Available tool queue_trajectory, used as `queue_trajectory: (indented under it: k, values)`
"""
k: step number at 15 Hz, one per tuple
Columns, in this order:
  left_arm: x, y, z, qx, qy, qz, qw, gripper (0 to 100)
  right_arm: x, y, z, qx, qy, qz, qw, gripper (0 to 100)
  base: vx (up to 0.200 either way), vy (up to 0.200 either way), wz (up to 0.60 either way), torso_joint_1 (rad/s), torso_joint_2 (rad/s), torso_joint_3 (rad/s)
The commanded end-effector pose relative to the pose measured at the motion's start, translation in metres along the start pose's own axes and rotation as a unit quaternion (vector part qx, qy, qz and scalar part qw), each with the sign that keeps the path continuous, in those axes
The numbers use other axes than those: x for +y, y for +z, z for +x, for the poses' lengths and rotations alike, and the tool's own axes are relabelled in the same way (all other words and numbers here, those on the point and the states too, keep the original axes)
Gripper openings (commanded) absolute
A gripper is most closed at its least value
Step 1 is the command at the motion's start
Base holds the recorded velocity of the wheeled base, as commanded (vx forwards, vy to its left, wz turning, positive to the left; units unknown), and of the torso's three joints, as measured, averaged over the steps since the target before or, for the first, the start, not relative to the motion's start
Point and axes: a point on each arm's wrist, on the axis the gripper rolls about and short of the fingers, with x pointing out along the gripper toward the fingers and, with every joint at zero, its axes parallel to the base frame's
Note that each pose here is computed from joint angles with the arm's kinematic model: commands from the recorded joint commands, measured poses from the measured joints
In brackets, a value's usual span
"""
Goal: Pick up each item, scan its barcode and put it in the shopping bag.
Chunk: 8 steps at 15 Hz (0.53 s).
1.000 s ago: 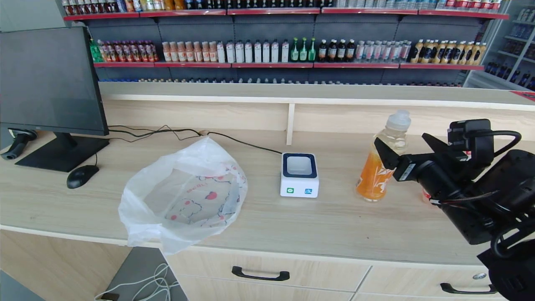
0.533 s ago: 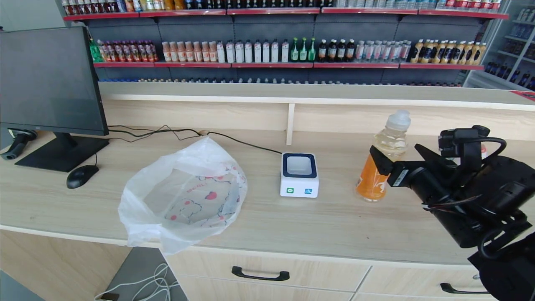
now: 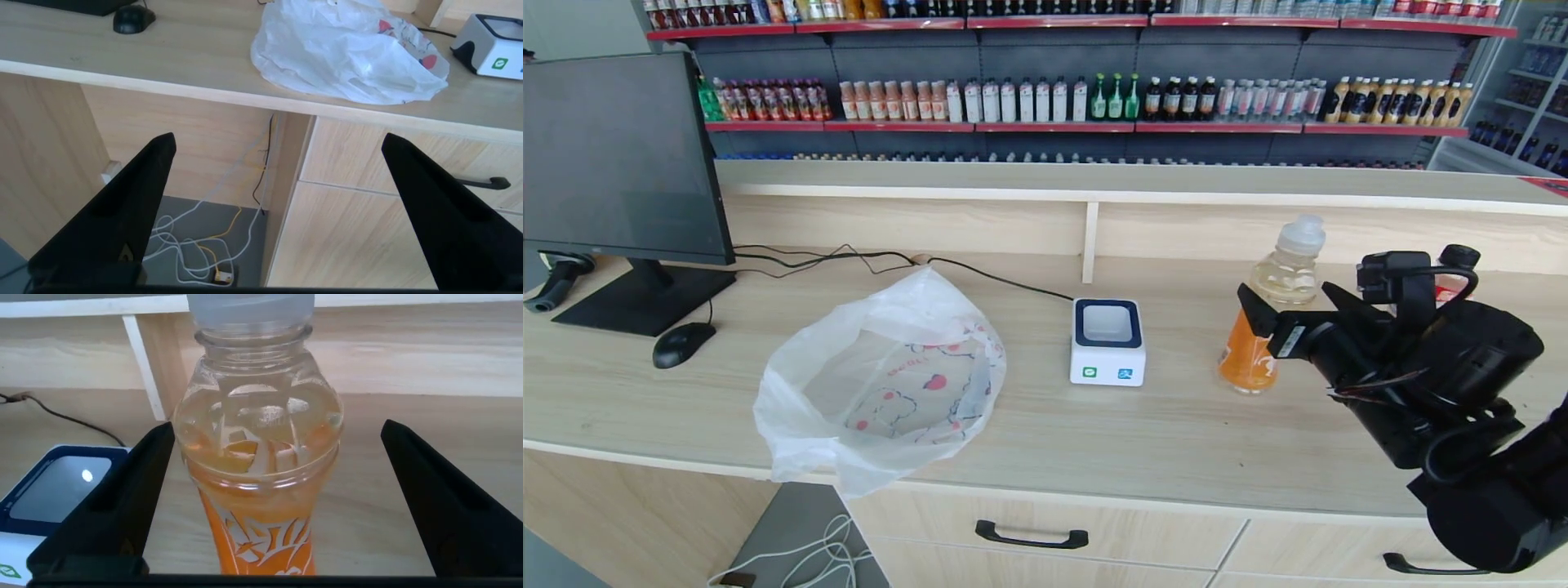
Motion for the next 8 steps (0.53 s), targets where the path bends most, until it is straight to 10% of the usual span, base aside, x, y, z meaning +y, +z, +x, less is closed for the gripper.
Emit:
queue_trajectory:
  k: [1, 8]
  values:
    - [0.000, 0.000, 0.000, -0.001, 0.000, 0.000, 1.0000, 100, 0.001, -0.004, 0.001, 0.006, 0.001, -0.001, 1.000, 100, 0.000, 0.000, 0.00, 0.000, 0.00, 0.000]
    - [0.000, 0.000, 0.000, -0.001, 0.000, -0.001, 1.0000, 100, 0.002, -0.018, 0.008, 0.022, 0.000, -0.005, 1.000, 100, 0.000, 0.000, 0.00, 0.000, 0.00, 0.000]
